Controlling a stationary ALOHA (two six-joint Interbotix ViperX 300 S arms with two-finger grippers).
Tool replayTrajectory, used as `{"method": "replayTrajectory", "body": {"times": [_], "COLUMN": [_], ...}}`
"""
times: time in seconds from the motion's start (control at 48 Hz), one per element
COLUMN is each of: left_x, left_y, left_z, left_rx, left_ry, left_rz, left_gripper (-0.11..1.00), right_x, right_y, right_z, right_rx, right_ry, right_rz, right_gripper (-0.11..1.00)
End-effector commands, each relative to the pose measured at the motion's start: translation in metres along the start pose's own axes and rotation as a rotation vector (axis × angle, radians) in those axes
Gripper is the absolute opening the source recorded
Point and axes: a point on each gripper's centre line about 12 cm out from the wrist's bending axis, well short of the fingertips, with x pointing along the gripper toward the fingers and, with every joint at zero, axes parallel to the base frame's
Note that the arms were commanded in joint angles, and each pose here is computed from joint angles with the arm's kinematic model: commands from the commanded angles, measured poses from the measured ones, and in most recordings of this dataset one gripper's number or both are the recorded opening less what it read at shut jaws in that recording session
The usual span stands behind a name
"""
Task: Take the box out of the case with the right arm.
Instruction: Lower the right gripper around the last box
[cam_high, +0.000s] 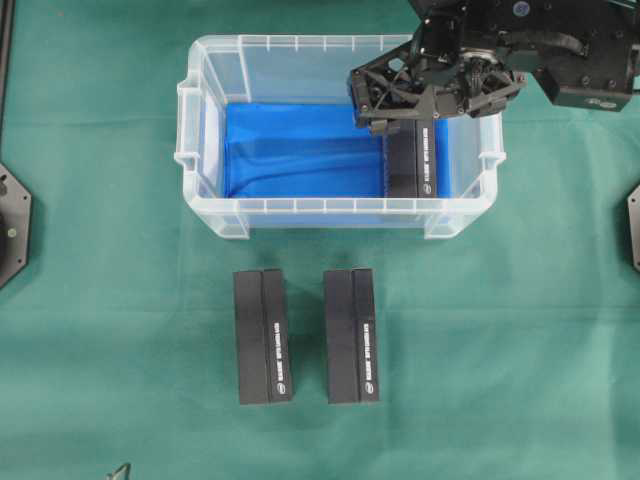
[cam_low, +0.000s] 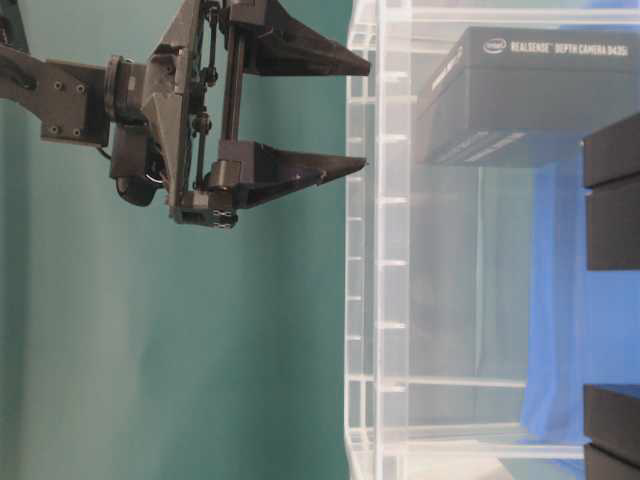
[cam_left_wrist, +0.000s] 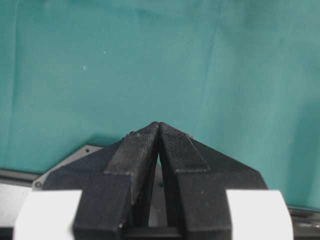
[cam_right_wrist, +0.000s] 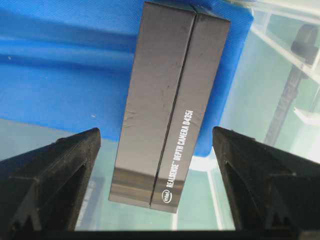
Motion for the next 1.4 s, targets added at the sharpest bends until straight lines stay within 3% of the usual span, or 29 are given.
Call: {"method": "replayTrajectory", "body": {"times": [0.0, 0.709, 1.376], "left_x": [-0.004, -0.004, -0.004], "left_y": [0.0, 0.0, -0.001], "left_z": [0.004, 0.004, 0.004], "left_rx": [-0.003, -0.003, 0.0], "left_ry": [-0.017, -0.017, -0.015], "left_rz": [-0.002, -0.002, -0.002], "left_gripper": [0.02, 0.02, 0.02], "right_x": [-0.017, -0.011, 0.021], "right_y": [0.0, 0.0, -0.007], "right_z": [0.002, 0.0, -0.004], "right_rx": [0.005, 0.003, 0.027], "right_ry": [-0.013, -0.01, -0.017], "right_rz": [0.049, 0.037, 0.027], "right_gripper": [0.89, 0.89, 0.89]}}
